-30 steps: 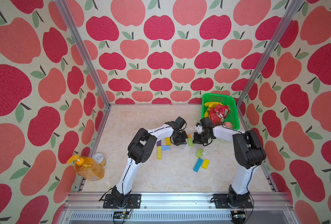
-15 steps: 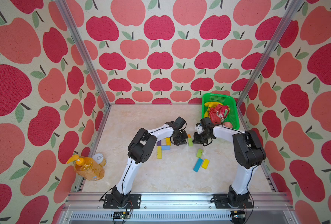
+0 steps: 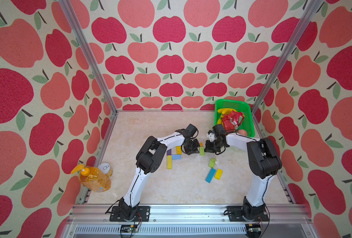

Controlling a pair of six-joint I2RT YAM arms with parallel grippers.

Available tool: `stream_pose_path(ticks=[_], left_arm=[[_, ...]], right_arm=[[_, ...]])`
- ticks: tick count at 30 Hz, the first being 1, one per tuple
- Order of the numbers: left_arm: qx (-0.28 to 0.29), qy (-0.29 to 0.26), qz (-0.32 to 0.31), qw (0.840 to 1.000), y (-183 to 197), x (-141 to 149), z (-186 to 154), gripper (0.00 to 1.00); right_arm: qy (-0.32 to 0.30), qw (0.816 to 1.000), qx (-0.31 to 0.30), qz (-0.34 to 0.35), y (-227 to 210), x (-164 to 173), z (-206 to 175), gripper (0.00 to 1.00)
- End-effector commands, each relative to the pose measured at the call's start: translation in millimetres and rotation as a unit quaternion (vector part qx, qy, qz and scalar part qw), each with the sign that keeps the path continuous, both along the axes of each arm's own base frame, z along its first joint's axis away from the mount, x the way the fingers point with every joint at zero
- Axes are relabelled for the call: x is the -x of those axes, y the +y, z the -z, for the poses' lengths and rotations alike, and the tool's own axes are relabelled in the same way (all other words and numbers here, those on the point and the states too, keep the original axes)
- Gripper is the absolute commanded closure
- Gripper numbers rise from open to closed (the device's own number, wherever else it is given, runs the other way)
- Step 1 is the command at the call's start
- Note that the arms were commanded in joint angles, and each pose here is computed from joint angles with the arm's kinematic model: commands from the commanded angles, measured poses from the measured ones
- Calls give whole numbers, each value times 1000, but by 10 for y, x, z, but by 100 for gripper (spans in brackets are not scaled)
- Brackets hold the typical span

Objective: Assemble the letter p with building blocks
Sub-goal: Adjust the building block at the center of the board.

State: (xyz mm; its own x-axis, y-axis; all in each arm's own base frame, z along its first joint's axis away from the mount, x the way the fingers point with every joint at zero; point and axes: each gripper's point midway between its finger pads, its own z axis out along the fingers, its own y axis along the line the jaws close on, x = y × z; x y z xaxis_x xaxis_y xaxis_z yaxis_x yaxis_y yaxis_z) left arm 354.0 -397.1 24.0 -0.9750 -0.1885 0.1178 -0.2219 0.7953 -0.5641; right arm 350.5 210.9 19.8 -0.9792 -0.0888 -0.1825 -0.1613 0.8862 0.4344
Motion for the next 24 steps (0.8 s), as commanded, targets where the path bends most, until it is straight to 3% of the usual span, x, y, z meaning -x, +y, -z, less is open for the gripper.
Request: stream_pose_path(ticks=[1,24], left_arm=[[-3,16,-5,1000,20,-4,140,100],[4,23,-9,1000,45,-20,193,100]], right_arm=[[41,998,41,-1,-152,153,281,100],[44,998,53,1,-216,111,255,100]])
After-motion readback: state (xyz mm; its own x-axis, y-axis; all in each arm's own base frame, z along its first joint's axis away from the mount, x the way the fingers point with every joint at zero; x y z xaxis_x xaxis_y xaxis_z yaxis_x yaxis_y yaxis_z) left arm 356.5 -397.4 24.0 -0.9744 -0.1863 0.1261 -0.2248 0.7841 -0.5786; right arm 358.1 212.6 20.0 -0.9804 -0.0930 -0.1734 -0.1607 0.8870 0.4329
